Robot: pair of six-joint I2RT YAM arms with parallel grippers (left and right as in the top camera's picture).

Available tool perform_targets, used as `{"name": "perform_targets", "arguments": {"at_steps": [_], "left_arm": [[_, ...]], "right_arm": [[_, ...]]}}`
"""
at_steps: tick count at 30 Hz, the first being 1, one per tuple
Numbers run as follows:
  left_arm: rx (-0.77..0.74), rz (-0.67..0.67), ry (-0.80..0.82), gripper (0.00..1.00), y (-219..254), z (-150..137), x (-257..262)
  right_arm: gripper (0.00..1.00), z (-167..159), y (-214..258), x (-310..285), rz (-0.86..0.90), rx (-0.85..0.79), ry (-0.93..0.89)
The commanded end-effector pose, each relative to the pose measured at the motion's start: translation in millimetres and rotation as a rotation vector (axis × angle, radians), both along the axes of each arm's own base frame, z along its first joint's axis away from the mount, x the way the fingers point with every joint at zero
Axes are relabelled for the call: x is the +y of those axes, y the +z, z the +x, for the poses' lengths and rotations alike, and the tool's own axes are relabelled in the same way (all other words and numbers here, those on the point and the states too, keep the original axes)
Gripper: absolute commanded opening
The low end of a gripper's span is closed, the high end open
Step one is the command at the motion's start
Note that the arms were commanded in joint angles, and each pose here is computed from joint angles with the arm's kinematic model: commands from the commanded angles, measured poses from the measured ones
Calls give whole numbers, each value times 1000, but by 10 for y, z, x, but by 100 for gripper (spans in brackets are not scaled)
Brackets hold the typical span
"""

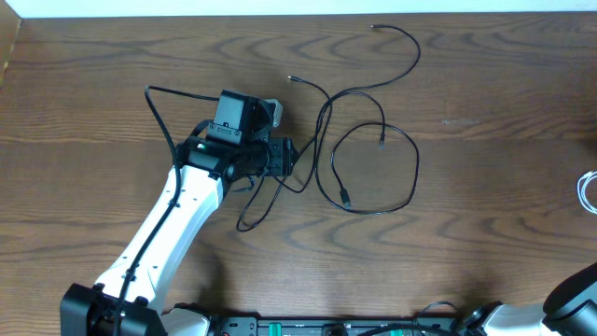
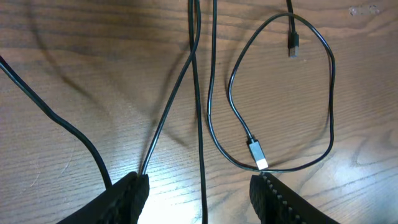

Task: Untangle cables
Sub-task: 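Move the right gripper back toward the black cables at center, then lower both grippers onto the black cables near center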

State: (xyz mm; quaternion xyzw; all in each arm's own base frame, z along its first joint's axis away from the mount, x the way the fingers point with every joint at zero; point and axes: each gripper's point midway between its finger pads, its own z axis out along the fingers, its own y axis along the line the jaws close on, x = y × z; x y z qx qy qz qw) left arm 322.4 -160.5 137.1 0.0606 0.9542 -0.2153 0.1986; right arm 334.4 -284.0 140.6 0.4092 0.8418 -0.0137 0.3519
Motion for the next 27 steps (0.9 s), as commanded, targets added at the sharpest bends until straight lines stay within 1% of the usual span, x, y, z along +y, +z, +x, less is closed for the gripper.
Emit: {"name": "perform_targets", "arguments": {"at_steps": [1, 4, 6, 10, 11, 14, 15, 16, 17, 19, 22, 23, 27], "left_arm": [[-14, 13, -10, 58, 23, 34, -6], [-13, 33, 1, 58, 6, 35, 31], [-20, 105, 40, 59, -40, 64, 165], [-50, 301, 143, 66, -106, 131, 541], [-55, 321, 153, 69, -106, 140, 579], [-60, 314, 152, 79, -98, 152, 565], [-63, 320, 148, 84, -98, 154, 572], [-70, 336, 141, 85, -97, 161, 593], [-81, 374, 157, 95, -93, 180, 665], [-110, 462, 209, 95, -62, 226, 841], [-130, 540, 267, 96, -28, 252, 1013], [-126, 547, 297, 96, -25, 249, 1053], [-75, 497, 423, 96, -60, 185, 1098]], "right_arm": [[55, 429, 169, 704, 185, -167, 283], [57, 558, 151, 1177, 231, -156, 436], [61, 618, 102, 1521, 234, -118, 543], [66, 645, -46, 2262, 213, 1, 746], [67, 635, -90, 2381, 196, 36, 767], [69, 586, -211, 2766, 126, 146, 841], [71, 569, -237, 2901, 102, 172, 871], [72, 549, -258, 3033, 81, 194, 900], [74, 532, -272, 3142, 65, 210, 926], [78, 480, -302, 3373, 28, 243, 980], [79, 381, -353, 3610, -16, 300, 993], [80, 346, -371, 3677, -22, 317, 989], [80, 234, -394, 3992, -5, 336, 1001]]}}
